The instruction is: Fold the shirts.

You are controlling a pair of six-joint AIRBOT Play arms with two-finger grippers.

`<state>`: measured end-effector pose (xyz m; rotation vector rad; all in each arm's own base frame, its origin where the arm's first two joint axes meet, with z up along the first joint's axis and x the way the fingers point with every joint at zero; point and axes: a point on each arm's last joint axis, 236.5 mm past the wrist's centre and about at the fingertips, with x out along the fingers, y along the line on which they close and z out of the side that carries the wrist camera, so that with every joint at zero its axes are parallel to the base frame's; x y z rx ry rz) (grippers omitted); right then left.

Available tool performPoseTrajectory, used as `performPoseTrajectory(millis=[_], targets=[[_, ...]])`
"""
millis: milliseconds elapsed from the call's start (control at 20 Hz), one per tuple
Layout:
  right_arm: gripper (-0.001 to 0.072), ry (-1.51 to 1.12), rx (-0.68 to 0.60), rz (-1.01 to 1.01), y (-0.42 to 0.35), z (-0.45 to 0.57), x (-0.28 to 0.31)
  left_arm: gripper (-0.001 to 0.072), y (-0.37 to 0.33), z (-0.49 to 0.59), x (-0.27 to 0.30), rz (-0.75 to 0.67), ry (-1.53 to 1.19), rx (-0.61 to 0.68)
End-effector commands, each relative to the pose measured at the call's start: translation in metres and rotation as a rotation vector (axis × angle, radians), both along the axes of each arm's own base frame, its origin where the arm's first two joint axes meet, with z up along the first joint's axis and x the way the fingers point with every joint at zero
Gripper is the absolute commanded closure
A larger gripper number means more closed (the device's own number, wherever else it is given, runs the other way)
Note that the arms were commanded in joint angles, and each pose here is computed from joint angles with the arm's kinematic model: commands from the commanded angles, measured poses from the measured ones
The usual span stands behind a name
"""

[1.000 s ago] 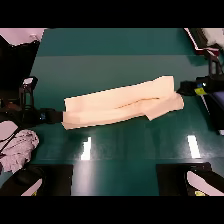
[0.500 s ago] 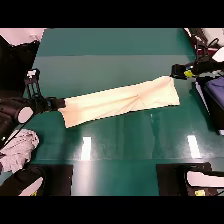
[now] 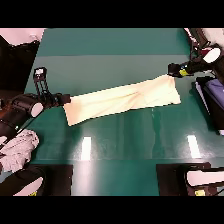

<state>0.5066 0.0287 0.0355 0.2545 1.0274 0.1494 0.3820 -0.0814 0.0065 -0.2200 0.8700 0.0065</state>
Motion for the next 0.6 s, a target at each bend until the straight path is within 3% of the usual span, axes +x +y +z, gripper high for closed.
performPoseTrajectory(millis=[0,150,200,250,300,550], targets=[[0.0686,-0.054,-0.005,-0.022,-0.004,0.002,0.014,0.0679,-0.005,0.005,0.013,-0.009,-0.054,-0.018],[0.068,-0.056,-0.005,-0.024,-0.004,0.003,0.015,0.0673,-0.01,0.015,0.022,-0.018,-0.111,-0.037],[0.06,-0.055,-0.005,-0.024,-0.004,0.002,0.015,0.046,-0.011,0.017,0.024,-0.019,-0.122,-0.041],[0.0422,-0.052,-0.003,-0.024,-0.004,0.002,0.014,0.019,-0.012,0.019,0.026,-0.008,-0.133,-0.058],[0.0325,-0.042,-0.001,-0.021,-0.004,0.001,0.012,0.0136,-0.012,0.021,0.027,0.002,-0.133,-0.068],[0.0317,0.091,0.013,-0.001,-0.021,-0.005,-0.017,0.0139,-0.013,0.056,0.039,0.0,-0.166,-0.06]])
